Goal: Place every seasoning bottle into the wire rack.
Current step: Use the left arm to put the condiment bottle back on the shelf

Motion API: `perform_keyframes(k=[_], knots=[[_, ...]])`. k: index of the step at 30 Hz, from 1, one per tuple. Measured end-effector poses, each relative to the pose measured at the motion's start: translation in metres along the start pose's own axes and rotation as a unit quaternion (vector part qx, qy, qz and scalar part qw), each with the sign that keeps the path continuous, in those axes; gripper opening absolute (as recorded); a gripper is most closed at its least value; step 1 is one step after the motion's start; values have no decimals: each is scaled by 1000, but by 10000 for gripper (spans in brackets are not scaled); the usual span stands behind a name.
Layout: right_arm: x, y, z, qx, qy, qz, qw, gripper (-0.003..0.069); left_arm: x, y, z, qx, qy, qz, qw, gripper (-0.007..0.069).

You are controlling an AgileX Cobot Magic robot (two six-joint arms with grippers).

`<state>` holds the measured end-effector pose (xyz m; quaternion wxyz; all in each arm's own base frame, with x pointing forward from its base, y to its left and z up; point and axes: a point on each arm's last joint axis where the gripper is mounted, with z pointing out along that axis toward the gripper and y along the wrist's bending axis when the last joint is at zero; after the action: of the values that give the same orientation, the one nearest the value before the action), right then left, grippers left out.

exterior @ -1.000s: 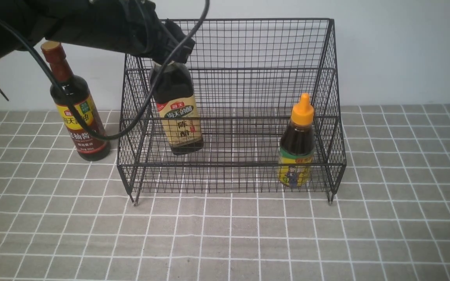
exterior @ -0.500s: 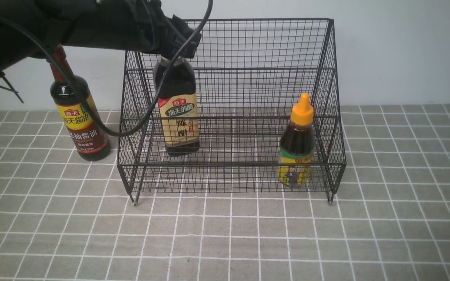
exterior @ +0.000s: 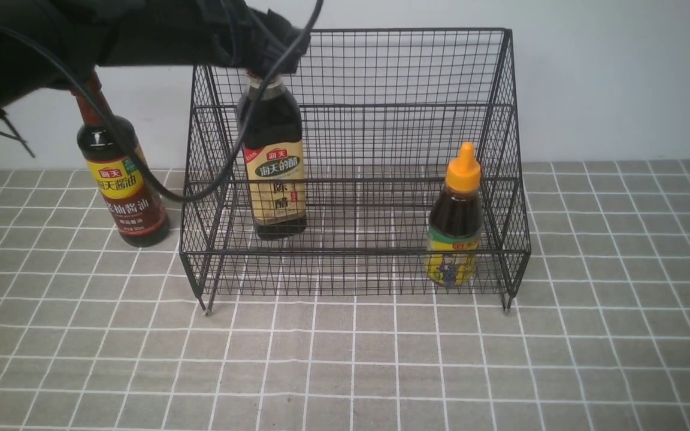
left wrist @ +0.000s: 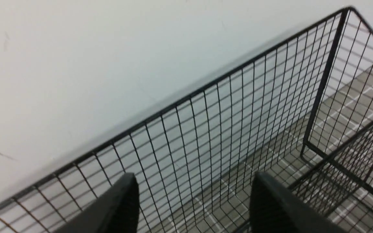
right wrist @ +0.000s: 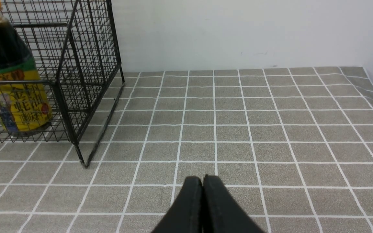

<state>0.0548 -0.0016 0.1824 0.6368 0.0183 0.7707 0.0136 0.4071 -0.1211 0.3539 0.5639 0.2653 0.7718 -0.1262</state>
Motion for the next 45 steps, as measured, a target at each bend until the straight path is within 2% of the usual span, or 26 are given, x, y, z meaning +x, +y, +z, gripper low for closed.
perform_keyframes(k=[5, 7, 9, 10, 11, 13, 14, 17, 20, 21, 24, 28, 37, 45], knots=[[0, 0, 0, 0, 0, 0, 1000, -13, -22, -3, -24, -7, -32, 1, 999, 433], [0, 0, 0, 0, 0, 0, 1000, -13, -32, -5, -39, -4, -42, -16, 999, 402], [0, 0, 0, 0, 0, 0, 1000, -13, -37, -7, -53, 8, -34, -26, 999, 349], [0, 0, 0, 0, 0, 0, 1000, -13, -38, -7, -64, 21, -13, -40, 999, 274], [0, 0, 0, 0, 0, 0, 1000, -13, -39, -7, -68, 21, -11, -41, 999, 263], [0, 0, 0, 0, 0, 0, 1000, -13, -34, -3, -82, 23, 34, -71, 997, 159], [0, 0, 0, 0, 0, 0, 1000, -13, -28, 1, -93, 17, 73, -91, 993, 76], [0, 0, 0, 0, 0, 0, 1000, -13, -10, 11, -108, -34, 182, -140, 973, 7], [0, 0, 0, 0, 0, 0, 1000, -13, 7, 8, -109, -63, 257, -167, 950, -7], [0, 0, 0, 0, 0, 0, 1000, -13, 8, 8, -109, -64, 260, -166, 949, -7], [0, 0, 0, 0, 0, 0, 1000, -13, 16, -20, -93, -33, 274, -140, 951, -7], [0, 0, 0, 0, 0, 0, 1000, -13, 29, -43, -61, -8, 263, -126, 956, -7], [0, 0, 0, 0, 0, 3, 1000, -13, 54, -37, -15, -23, 251, -134, 958, -7], [0, 0, 0, 0, 0, 8, 1000, -13, 70, -32, 5, -34, 254, -123, 959, -7]])
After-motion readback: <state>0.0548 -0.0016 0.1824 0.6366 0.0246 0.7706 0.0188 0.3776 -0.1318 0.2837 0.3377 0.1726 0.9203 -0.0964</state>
